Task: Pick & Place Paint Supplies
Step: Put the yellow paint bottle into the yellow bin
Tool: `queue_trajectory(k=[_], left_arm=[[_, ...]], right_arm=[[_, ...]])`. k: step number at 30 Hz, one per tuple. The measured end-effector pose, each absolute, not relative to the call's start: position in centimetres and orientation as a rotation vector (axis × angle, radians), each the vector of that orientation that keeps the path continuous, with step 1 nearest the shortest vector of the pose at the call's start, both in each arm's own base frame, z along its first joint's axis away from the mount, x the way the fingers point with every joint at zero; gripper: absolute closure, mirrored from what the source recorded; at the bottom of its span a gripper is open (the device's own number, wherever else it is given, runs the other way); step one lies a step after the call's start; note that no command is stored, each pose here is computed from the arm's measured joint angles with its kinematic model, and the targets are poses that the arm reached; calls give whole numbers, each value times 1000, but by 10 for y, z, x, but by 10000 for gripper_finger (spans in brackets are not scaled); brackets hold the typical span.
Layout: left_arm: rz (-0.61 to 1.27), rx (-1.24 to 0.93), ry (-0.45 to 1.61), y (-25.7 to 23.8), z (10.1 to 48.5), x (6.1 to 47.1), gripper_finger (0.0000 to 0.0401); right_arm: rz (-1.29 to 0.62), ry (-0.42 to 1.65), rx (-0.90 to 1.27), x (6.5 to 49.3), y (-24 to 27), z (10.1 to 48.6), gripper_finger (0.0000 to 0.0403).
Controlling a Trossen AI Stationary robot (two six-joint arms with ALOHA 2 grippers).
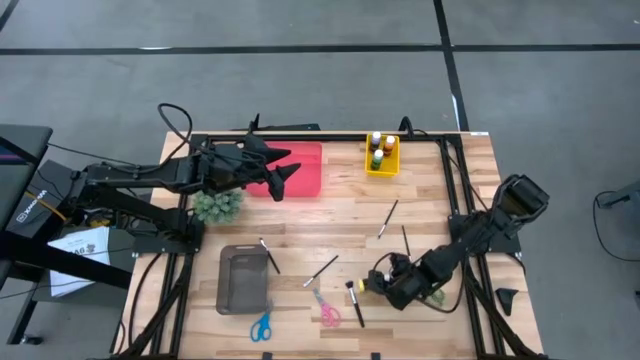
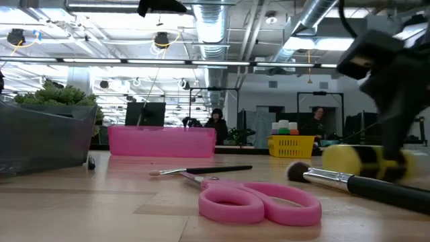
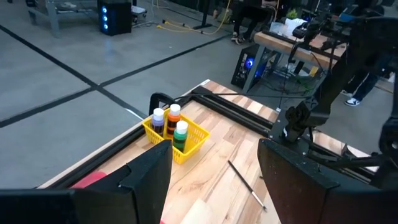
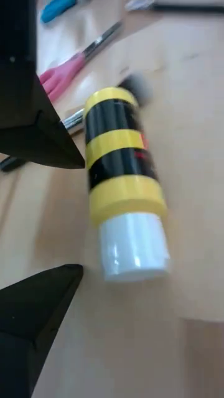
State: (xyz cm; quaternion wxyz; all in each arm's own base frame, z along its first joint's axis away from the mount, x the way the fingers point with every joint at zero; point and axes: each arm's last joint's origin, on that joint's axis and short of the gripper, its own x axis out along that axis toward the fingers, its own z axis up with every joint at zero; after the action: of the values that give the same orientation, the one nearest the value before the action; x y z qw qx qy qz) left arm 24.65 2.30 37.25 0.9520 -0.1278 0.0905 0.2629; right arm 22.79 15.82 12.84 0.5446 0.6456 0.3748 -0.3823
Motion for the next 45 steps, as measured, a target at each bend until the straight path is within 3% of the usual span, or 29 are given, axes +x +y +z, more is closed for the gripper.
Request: queue_trajectory(k=[16,25,34,45], left_arm=[[541,-261,184,23,372,246,169],[581,-248,179,26,373,246,169],[595,-247,186,29,372,245,169],[602,-243,186,31,372,245,169]], right_arm=[[-1042,502,1577,216,87,150,139],[-994,426,1542,247,18,158,139],[-942,611,1516,293,-35,150,139],[-945,876,1476,332,-20,151,139]])
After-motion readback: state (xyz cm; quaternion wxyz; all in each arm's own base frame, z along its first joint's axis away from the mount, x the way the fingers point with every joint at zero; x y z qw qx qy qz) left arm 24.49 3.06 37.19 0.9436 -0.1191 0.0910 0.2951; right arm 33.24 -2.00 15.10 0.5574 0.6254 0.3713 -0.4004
